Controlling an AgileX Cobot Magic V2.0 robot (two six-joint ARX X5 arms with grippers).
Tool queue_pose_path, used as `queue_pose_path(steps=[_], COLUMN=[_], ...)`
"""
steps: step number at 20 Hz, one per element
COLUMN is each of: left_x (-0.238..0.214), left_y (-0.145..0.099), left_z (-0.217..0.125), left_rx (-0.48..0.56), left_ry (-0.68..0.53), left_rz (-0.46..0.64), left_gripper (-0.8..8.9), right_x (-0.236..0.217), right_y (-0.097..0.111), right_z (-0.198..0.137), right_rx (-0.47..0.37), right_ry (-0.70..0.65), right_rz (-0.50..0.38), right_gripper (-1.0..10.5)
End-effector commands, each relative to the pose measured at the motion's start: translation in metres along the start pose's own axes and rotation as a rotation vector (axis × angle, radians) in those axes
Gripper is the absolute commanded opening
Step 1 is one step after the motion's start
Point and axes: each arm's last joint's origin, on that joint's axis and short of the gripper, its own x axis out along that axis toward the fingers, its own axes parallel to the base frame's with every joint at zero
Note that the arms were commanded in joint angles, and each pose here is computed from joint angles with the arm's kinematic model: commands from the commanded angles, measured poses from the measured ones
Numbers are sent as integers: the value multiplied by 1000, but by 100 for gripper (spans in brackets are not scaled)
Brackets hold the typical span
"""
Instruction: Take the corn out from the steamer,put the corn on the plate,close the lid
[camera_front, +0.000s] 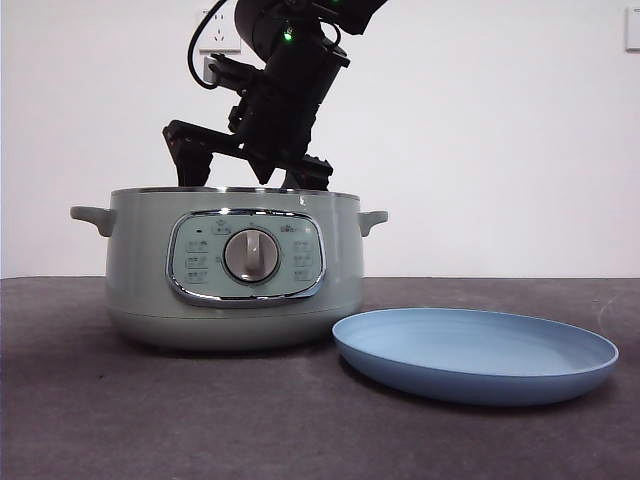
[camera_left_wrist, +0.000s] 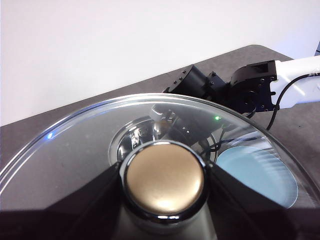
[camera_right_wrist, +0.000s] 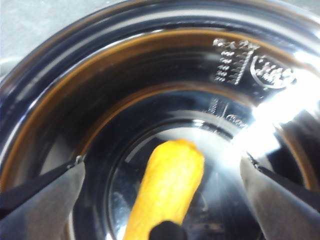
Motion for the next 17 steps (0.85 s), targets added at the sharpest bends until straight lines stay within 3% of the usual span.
queue_pose_path(steps=[1, 15, 17], left_x=[-8, -8, -8], left_y=[0, -1, -1], left_z=[6, 5, 4], left_rx=[11, 10, 10], left_ry=[-71, -52, -51], left_rz=[-1, -3, -3], left_gripper=[-8, -8, -8], right_x=[15, 43, 44], right_y=[0, -2, -2], right_z=[-6, -25, -25], right_rx=[2, 17, 16], right_ry=[16, 105, 98], right_rz=[-3, -22, -20], right_gripper=[532, 462, 295])
